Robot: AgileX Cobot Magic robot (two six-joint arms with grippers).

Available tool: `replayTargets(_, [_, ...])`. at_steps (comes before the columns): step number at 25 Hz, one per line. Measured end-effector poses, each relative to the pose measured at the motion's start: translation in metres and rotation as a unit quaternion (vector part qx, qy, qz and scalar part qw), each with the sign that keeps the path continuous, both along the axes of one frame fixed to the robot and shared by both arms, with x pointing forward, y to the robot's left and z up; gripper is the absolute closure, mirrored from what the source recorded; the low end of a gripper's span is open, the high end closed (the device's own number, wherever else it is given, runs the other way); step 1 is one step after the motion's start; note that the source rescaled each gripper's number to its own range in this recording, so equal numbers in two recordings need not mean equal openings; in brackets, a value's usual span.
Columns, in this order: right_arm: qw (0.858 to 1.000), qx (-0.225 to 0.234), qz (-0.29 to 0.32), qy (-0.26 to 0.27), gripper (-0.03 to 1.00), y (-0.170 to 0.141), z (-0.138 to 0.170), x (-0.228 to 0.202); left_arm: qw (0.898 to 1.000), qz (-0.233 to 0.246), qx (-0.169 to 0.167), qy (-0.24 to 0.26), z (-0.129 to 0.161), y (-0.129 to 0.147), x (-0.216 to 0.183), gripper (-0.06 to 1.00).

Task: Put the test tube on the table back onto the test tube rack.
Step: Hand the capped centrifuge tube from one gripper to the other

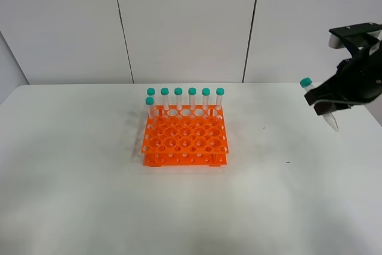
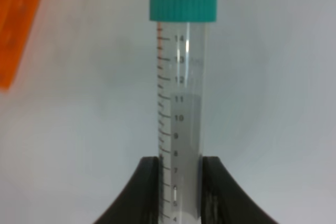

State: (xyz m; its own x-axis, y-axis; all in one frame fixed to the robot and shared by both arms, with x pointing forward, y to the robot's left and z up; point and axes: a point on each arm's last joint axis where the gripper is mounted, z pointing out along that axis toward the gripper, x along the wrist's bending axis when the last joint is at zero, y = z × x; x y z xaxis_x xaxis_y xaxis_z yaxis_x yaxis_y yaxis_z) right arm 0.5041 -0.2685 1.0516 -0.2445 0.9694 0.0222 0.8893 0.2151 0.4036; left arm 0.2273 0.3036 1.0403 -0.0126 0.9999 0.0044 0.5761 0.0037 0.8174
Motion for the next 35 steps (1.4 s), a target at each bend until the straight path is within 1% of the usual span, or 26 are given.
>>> replayTargets(2, [1.0, 0.013, -0.002, 0.002, 0.95, 0.001, -0.002, -0.016, 1.0, 0.0, 0.0, 0.0, 0.0, 0.0, 0.0, -0.06])
replayTargets(5, [0.999, 0.031, 0.014, -0.01, 0.95, 0.004, 0.0, -0.02, 1.0, 0.0, 0.0, 0.0, 0.0, 0.0, 0.0, -0.06])
replayTargets(7, [0.998, 0.044, 0.039, -0.038, 0.95, 0.01, 0.006, -0.016, 1.0, 0.0, 0.0, 0.0, 0.0, 0.0, 0.0, -0.06])
replayTargets(9, [0.993, 0.047, 0.08, -0.07, 0.95, 0.022, 0.014, -0.013, 1.0, 0.0, 0.0, 0.0, 0.0, 0.0, 0.0, -0.06])
replayTargets(12, [0.979, 0.056, 0.165, -0.108, 0.95, 0.053, 0.023, -0.015, 1.0, 0.0, 0.0, 0.0, 0.0, 0.0, 0.0, -0.06])
replayTargets(13, [0.971, 0.059, 0.2, -0.115, 0.95, 0.065, 0.024, -0.019, 1.0, 0.0, 0.0, 0.0, 0.0, 0.0, 0.0, -0.06])
replayTargets(15, [0.951, 0.066, 0.272, -0.133, 0.95, 0.088, 0.025, -0.027, 1.0, 0.0, 0.0, 0.0, 0.0, 0.0, 0.0, -0.06])
replayTargets(17, [0.934, 0.086, 0.318, -0.141, 0.95, 0.104, 0.023, -0.032, 1.0, 0.0, 0.0, 0.0, 0.0, 0.0, 0.0, -0.06])
replayTargets(18, [0.929, 0.096, 0.329, -0.138, 0.95, 0.109, 0.02, -0.032, 1.0, 0.0, 0.0, 0.0, 0.0, 0.0, 0.0, -0.06])
replayTargets(21, [0.928, 0.13, 0.329, -0.119, 0.95, 0.12, 0.006, -0.022, 1.0, 0.0, 0.0, 0.0, 0.0, 0.0, 0.0, -0.06])
replayTargets(23, [0.927, 0.142, 0.331, -0.105, 0.95, 0.124, -0.005, -0.017, 1.0, 0.0, 0.0, 0.0, 0.0, 0.0, 0.0, -0.06])
replayTargets(26, [0.922, 0.16, 0.343, -0.083, 0.95, 0.13, -0.016, -0.013, 1.0, 0.0, 0.0, 0.0, 0.0, 0.0, 0.0, -0.06])
replayTargets(29, [0.918, 0.17, 0.351, -0.073, 0.95, 0.133, -0.022, -0.012, 1.0, 0.002, -0.004, -0.006, 0.002, 0.0, 0.0, -0.06])
replayTargets(32, [0.916, 0.183, 0.349, -0.075, 0.95, 0.135, -0.02, -0.012, 0.999, -0.007, -0.022, -0.037, 0.022, -0.003, 0.003, -0.06])
replayTargets(34, [0.915, 0.194, 0.345, -0.077, 0.95, 0.137, -0.019, -0.012, 0.997, -0.023, -0.049, -0.047, 0.04, -0.008, 0.015, -0.06])
replayTargets(35, [0.914, 0.199, 0.345, -0.079, 0.95, 0.137, -0.018, -0.012, 0.996, -0.033, -0.065, -0.044, 0.049, -0.012, 0.024, -0.06])
